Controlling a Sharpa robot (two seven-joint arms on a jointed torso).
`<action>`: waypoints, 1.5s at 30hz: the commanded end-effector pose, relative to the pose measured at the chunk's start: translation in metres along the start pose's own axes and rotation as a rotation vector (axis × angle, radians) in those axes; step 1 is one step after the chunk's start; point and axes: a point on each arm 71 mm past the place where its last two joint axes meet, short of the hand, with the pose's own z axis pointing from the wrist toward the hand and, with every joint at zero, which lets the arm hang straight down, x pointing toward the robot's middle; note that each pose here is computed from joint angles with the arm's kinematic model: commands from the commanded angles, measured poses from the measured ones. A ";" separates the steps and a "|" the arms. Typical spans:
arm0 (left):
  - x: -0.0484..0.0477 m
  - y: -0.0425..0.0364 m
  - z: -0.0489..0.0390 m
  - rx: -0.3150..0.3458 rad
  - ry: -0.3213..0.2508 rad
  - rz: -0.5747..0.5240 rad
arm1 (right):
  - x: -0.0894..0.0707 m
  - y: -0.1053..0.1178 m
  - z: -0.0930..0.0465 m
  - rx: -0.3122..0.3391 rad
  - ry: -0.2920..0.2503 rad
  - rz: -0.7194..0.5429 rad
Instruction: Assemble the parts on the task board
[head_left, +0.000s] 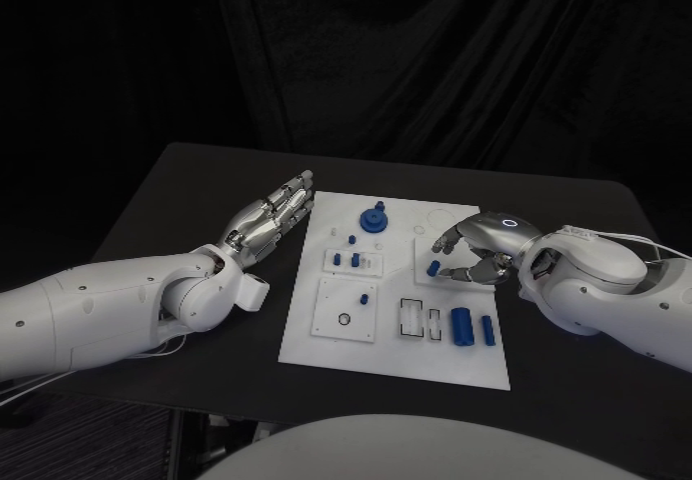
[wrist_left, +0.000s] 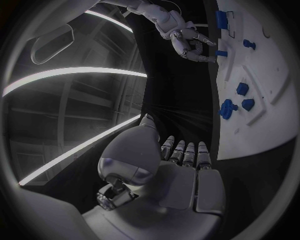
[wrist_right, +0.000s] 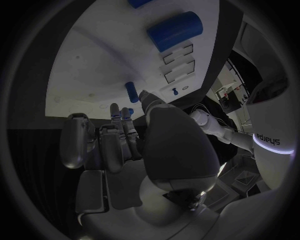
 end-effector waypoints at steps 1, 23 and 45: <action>0.0003 -0.0062 -0.0010 0.093 0.003 -0.009 | 0.005 -0.001 0.001 0.019 0.014 0.003; 0.0006 -0.0035 -0.0018 0.075 0.018 -0.025 | 0.022 0.006 0.012 -0.001 0.071 0.004; 0.0038 0.0021 -0.0008 0.027 0.044 -0.046 | 0.010 0.010 0.013 -0.029 -0.103 0.030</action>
